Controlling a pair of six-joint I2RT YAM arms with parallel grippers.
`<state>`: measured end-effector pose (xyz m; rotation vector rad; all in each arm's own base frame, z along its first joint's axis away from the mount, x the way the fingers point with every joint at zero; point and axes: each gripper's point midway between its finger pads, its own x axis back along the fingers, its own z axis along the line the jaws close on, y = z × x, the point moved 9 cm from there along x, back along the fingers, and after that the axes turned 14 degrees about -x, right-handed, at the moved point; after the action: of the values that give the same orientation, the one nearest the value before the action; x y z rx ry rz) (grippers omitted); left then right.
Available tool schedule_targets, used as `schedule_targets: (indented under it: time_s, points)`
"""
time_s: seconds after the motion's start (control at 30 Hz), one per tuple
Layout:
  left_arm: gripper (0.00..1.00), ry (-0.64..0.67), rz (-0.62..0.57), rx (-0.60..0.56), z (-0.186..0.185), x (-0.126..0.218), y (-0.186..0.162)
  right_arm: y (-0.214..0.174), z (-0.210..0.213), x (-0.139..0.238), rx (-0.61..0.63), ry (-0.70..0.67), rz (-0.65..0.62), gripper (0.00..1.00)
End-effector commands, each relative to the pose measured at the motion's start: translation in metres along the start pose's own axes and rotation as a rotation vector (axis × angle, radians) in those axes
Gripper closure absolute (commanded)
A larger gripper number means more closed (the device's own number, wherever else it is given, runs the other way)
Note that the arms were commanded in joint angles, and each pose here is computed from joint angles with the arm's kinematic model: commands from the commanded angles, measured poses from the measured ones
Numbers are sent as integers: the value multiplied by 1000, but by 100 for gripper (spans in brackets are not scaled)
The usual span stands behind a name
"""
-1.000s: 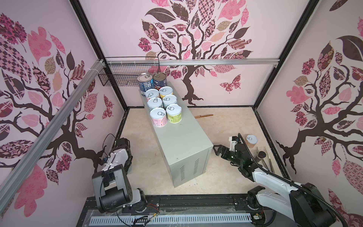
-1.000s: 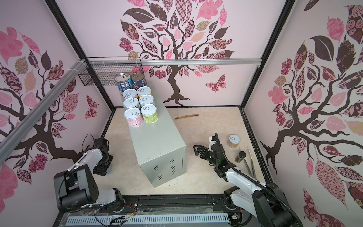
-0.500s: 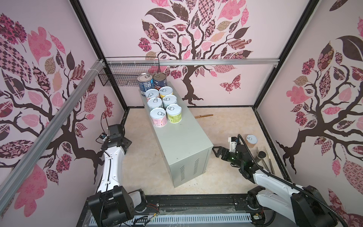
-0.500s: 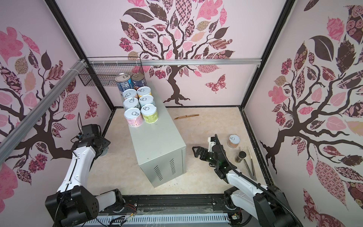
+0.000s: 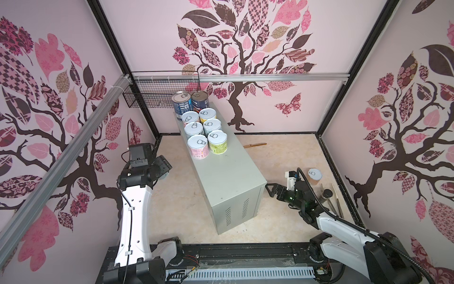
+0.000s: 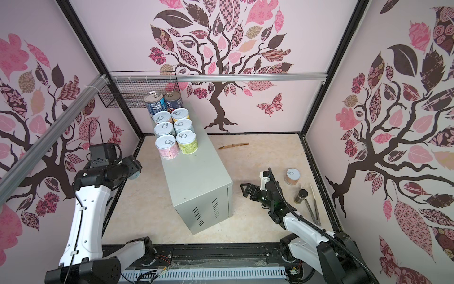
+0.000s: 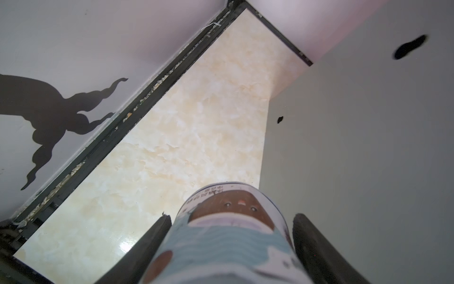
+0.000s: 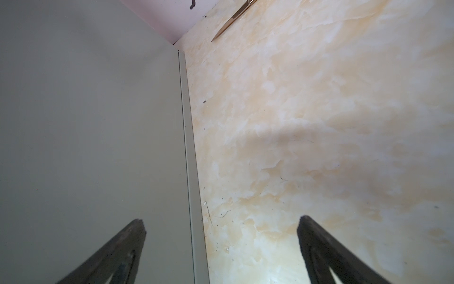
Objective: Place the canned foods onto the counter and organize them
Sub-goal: 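Carry the teal-and-brown can up over the cabinet top with the left gripper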
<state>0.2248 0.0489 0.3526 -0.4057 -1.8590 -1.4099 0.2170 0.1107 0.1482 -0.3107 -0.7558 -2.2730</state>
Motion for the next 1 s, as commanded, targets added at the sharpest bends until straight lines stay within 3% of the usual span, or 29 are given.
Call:
schedule_targets:
  time_s: [0.0, 0.4, 0.67, 0.97]
  points:
    - [63, -122, -81, -44, -11, 40, 11, 2, 5, 0, 30, 15, -5, 0]
    - [65, -335, -259, -175, -53, 143, 30, 2, 0, -3, 41, -20, -9, 0]
    - [65, -482, -247, -274, -69, 175, 25, 3, -1, -3, 55, -45, -15, 0]
    - [66, -492, -168, -441, -87, 181, 6, 2, -4, -7, 57, -67, -6, 0]
